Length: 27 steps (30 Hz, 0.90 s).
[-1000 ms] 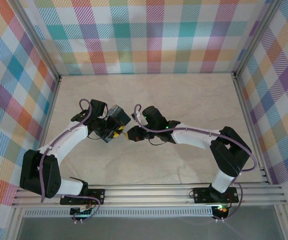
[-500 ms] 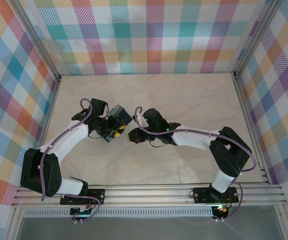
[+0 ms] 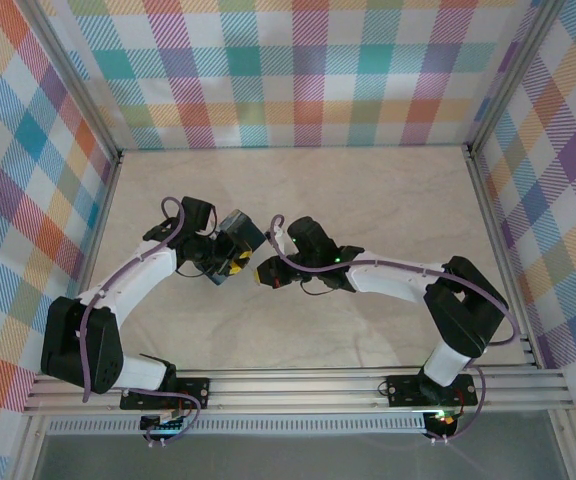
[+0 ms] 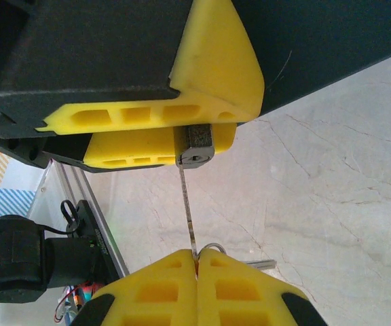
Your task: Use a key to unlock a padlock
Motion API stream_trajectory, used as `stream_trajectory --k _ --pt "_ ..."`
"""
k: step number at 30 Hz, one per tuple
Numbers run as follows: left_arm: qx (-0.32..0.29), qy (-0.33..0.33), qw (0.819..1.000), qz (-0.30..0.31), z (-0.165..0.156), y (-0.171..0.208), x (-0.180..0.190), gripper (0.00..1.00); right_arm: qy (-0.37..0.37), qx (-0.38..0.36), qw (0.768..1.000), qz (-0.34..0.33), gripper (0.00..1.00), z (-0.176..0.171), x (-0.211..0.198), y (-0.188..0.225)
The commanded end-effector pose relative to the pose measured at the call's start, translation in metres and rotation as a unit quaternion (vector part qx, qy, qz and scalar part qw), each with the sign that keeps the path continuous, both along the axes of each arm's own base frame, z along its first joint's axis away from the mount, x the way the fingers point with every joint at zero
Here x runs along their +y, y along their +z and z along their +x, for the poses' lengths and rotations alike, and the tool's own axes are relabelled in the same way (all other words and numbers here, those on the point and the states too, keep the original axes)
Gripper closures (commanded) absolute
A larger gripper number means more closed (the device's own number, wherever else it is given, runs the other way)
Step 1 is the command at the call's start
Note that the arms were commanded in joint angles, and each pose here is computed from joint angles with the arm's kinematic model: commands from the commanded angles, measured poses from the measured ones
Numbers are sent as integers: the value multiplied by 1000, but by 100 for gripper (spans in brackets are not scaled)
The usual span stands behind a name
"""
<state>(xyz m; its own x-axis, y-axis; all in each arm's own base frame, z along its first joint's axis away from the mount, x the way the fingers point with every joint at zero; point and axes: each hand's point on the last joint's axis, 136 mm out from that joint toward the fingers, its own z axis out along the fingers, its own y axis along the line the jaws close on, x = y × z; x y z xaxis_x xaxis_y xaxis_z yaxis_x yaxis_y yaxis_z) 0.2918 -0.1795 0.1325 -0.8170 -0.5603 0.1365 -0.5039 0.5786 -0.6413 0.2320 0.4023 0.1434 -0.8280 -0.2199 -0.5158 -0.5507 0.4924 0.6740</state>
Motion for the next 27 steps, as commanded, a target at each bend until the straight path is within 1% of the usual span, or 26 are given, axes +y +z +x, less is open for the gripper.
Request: stream_trajectory --k 1,5,7,13,27 --pt "-18 -12 999 -24 0 22 -3 88 -4 -34 999 14 100 9 7 20" --pt "-20 -4 999 -27 3 26 1 88 -16 -26 1000 4 100 6 -7 14" --pt "-19 -5 999 -31 2 26 0 88 -8 -24 1000 -2 100 3 -9 11" --pt "-14 -4 999 -36 -3 23 0 88 11 -34 999 24 100 2 0 24" --pt "-11 -2 999 -41 -2 25 -1 88 7 -36 999 14 100 11 7 22"
